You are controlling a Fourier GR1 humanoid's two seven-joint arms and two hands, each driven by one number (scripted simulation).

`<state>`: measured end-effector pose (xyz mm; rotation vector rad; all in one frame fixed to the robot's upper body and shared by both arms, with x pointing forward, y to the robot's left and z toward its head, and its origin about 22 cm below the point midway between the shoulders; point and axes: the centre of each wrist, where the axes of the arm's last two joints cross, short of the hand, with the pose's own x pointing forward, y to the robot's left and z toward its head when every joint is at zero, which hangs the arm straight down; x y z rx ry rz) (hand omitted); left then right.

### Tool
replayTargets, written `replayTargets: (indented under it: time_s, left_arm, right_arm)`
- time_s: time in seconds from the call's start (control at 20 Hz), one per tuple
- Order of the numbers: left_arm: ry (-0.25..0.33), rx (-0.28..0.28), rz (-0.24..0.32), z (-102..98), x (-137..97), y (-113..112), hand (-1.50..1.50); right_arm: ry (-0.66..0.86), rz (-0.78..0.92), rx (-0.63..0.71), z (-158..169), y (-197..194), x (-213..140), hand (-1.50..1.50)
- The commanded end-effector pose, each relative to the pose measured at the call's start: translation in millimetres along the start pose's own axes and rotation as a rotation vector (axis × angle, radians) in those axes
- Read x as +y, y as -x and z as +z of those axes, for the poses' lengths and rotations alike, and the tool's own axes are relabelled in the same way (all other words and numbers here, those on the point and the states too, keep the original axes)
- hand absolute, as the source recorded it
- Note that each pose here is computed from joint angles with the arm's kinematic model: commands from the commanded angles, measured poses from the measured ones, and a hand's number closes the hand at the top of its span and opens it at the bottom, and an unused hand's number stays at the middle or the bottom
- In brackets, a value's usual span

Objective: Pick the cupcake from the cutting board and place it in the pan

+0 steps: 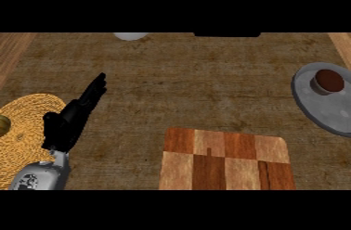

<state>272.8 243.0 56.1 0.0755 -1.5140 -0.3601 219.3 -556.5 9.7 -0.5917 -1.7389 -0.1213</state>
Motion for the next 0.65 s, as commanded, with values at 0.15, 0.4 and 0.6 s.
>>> replayTargets:
  time_s: [0.15, 0.4, 0.6]
  left_arm:
    - [-0.014, -0.013, -0.005, 4.7, -7.9, -4.5, 0.00]
    - [0.009, 0.019, 0.008, 11.7, 9.6, 16.3, 0.00]
    - [-0.007, 0.031, 0.000, 8.9, 1.8, 12.3, 0.00]
  right_arm:
    - [-0.042, -0.055, -0.065, 34.9, 19.7, -8.3, -1.50]
    - [-0.035, -0.054, -0.074, 53.8, 32.3, -3.8, -1.50]
    - [-0.007, -0.029, -0.048, 68.1, 41.0, -1.3, -1.50]
